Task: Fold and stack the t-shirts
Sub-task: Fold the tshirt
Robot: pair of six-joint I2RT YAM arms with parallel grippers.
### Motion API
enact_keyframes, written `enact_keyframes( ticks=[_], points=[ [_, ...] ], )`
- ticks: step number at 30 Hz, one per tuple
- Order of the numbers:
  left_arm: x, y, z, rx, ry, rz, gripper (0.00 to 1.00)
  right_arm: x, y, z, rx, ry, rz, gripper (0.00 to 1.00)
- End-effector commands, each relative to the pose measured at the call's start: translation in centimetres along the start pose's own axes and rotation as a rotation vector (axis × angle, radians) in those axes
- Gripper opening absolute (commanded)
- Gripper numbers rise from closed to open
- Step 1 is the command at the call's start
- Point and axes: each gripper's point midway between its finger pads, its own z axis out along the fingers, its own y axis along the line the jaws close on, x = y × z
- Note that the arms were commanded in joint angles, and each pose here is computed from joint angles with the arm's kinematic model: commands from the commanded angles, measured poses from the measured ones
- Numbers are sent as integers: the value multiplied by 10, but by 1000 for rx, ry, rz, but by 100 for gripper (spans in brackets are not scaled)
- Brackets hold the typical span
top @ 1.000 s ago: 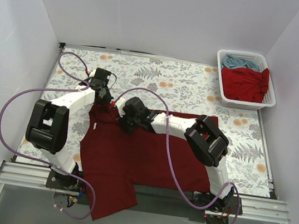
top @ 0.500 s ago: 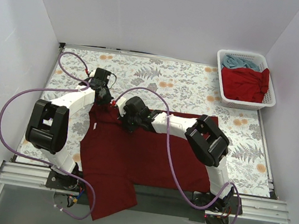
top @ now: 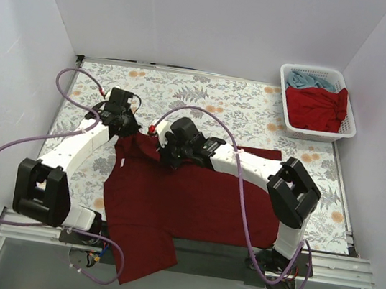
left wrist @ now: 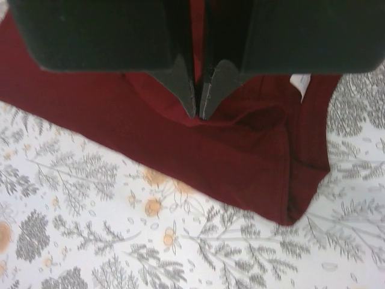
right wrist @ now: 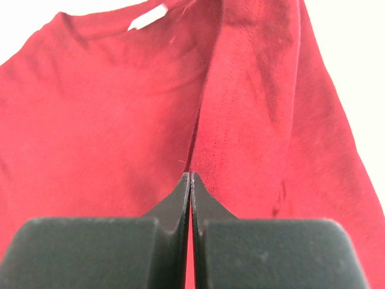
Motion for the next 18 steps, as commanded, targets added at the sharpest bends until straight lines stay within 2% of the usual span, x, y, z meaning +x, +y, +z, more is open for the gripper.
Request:
enact_keyframes(
  ticks=[1,9,18],
  points=[
    [32,11,-24,18,98,-45,0,15,18,-15,-77,49,-16,1],
    [90,31,-67,59,261,-136,0,42,27,-26,-129,121,-53,1],
    [149,61,-83,10,415,-233,0,62,23,-28,-119,189,-96,1]
  ],
)
